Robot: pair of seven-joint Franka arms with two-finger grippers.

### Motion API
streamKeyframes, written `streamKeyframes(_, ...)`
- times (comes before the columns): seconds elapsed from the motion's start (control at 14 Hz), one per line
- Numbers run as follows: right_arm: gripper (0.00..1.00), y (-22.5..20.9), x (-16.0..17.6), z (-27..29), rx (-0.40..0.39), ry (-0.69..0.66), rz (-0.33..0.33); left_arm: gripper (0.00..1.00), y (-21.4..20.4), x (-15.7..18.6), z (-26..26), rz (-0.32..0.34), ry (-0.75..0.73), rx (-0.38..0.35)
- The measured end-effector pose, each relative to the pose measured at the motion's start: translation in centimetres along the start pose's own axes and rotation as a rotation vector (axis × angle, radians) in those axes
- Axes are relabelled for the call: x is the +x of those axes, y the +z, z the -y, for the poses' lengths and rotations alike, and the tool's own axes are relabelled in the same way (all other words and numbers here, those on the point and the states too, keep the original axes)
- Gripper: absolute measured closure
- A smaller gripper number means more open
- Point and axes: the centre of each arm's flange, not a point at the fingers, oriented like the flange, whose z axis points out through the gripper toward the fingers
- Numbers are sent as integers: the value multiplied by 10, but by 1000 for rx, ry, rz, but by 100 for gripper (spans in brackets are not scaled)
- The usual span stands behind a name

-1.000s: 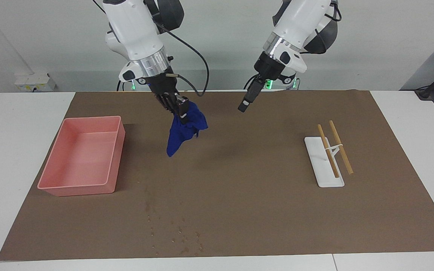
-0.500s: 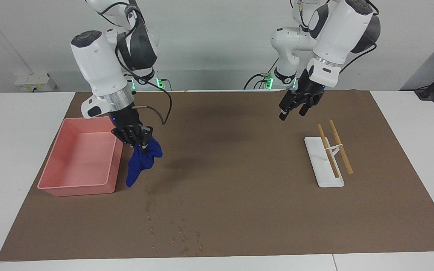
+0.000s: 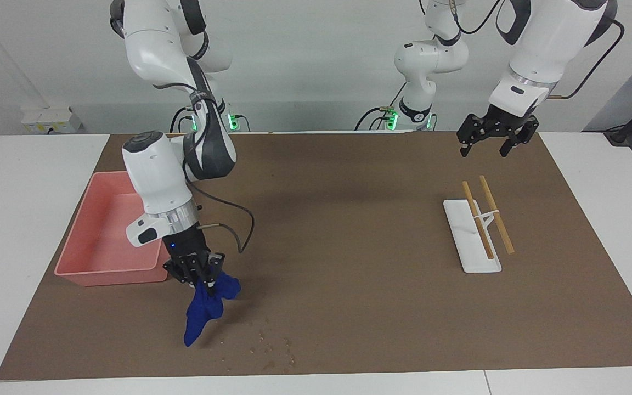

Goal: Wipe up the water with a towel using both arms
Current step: 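Wipe the cloth across the water droplets toward the robot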

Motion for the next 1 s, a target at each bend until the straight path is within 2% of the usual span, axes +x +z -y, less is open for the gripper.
streamKeyframes(0.14,79,24,-5,-14,-4,-6,-9,0,1,0,-1,25,33,2)
streamKeyframes(0.29,79,47,-22,-17,-10,-13,34,0,-2,-1,3,59,52,5)
streamKeyframes(0.43,79,66,-46,-16,-16,-36,89,0,-13,0,8,53,63,4)
streamKeyframes(0.79,79,67,-63,-23,-28,-34,108,0,-17,2,11,44,63,3)
streamKeyframes(1.0,79,61,-72,-45,-55,30,142,0,-14,2,16,52,54,3)
